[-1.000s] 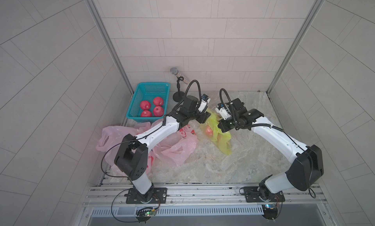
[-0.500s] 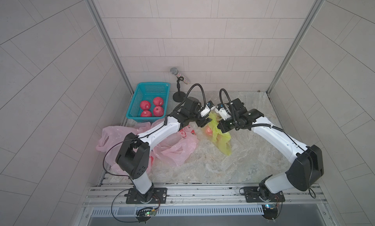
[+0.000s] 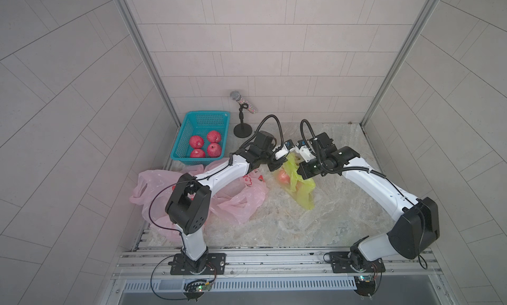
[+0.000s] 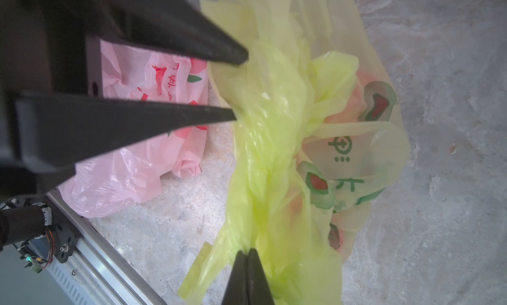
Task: Untie the knot of a plastic bag & take out the apple
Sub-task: Untie the plastic bag at the center of the board.
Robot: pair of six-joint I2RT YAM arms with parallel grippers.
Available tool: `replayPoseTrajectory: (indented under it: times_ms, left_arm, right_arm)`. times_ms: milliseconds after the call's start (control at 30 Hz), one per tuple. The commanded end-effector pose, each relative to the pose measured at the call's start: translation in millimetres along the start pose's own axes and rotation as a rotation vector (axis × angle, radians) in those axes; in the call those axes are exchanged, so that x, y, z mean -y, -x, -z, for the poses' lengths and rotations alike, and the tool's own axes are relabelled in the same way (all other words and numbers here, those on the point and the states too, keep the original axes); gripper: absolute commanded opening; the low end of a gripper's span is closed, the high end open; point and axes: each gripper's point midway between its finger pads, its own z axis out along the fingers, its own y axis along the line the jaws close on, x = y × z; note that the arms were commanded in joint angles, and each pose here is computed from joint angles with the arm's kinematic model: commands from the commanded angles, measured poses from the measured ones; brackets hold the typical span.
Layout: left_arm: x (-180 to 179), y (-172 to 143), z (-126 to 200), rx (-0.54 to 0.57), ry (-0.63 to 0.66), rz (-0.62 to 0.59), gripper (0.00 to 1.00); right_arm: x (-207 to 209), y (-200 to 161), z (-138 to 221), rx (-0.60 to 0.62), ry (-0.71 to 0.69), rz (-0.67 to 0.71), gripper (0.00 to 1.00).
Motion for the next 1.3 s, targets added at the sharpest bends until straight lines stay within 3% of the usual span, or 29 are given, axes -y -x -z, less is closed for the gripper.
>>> replayPoseTrajectory:
  times_ms: [0,67,167,233,433,633,767,1000,1267]
  left_arm:
    - [8,12,-5,0.008,-0.041,-0.022,0.17]
    - [10,16,-3,0.013,-0.048,-0.017,0.14]
    - [11,21,-1,0.018,-0.052,-0.006,0.0]
    - [5,19,-3,-0.002,-0.025,0.03,0.0]
    - [-30,12,-13,-0.037,0.059,0.325,0.0]
    - [-66,7,-16,0.127,0.067,0.737,0.0]
    - [-88,2,-14,0.298,0.042,0.973,0.0]
    - [-99,8,-14,0.476,-0.027,1.117,0.0]
    - [-100,13,-6,0.617,-0.102,1.171,0.0]
  right_arm:
    - [-21,-4,10,0.012,0.069,0.083,0.0]
    - [-21,-7,9,0.002,0.071,0.083,0.0]
    - [-23,-10,10,-0.003,0.081,0.082,0.0]
    - [-25,-10,14,0.004,0.085,0.082,0.0]
    - [-34,-19,29,0.042,0.116,0.121,0.0]
    - [-47,-30,45,0.138,0.139,0.177,0.0]
    - [-46,-51,35,0.108,0.135,0.176,0.0]
    - [-32,-94,-3,0.007,0.097,0.107,0.0]
    - [-27,-97,-9,-0.015,0.072,0.056,0.0]
